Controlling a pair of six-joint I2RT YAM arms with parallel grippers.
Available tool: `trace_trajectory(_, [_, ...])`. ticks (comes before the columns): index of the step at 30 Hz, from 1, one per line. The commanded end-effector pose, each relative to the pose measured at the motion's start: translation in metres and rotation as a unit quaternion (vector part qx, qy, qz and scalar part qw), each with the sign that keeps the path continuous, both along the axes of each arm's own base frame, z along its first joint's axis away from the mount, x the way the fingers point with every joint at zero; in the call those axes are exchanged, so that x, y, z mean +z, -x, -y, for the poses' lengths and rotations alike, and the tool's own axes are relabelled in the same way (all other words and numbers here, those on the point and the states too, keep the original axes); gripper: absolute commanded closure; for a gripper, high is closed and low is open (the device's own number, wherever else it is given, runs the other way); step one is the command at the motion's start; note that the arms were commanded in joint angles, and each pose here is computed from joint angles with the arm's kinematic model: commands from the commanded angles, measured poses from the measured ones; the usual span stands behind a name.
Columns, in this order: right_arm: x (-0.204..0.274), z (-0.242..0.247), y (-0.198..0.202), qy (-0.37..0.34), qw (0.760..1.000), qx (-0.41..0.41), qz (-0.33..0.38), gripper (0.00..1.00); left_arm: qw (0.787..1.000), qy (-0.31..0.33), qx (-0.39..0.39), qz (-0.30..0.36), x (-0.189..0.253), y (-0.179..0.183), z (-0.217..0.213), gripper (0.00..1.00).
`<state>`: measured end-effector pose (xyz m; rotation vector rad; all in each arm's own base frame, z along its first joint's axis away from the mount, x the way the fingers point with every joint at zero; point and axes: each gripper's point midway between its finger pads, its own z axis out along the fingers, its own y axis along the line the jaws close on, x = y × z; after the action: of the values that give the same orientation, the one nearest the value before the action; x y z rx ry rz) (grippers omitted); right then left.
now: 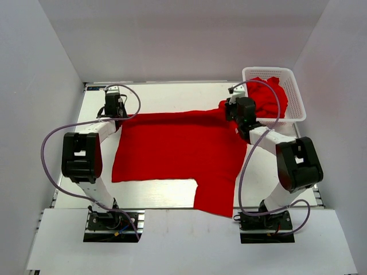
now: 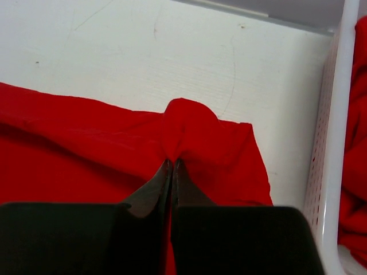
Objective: Fold and stack the t-shirts
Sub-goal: Grap the side of the flattened tshirt furthest away from the robot with both arms, then fold the flattened tshirt in 1/3 of the way
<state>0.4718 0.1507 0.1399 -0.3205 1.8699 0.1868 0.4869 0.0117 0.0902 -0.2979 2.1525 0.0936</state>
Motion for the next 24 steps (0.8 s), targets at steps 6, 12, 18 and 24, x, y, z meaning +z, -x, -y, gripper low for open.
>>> trace_trajectory(6, [0.018,0.004,0.034,-0.046,0.999,-0.013,-0.016,1.0,0.999,0.019,0.026,0.001,0.007,0.033,-0.005,1.0])
trace_trajectory(12, [-0.012,0.004,0.076,-0.048,0.995,0.009,-0.083,1.0,0.999,0.026,0.032,-0.004,0.003,0.053,-0.005,1.0])
trace_trajectory(18, [-0.035,0.005,0.113,-0.052,0.99,0.02,-0.132,1.0,0.999,0.032,0.031,-0.019,-0.01,0.065,-0.003,1.0])
trace_trajectory(24, [-0.072,-0.005,0.17,-0.077,0.966,0.056,-0.238,0.73,0.992,0.028,0.082,-0.096,-0.03,0.092,-0.013,0.6])
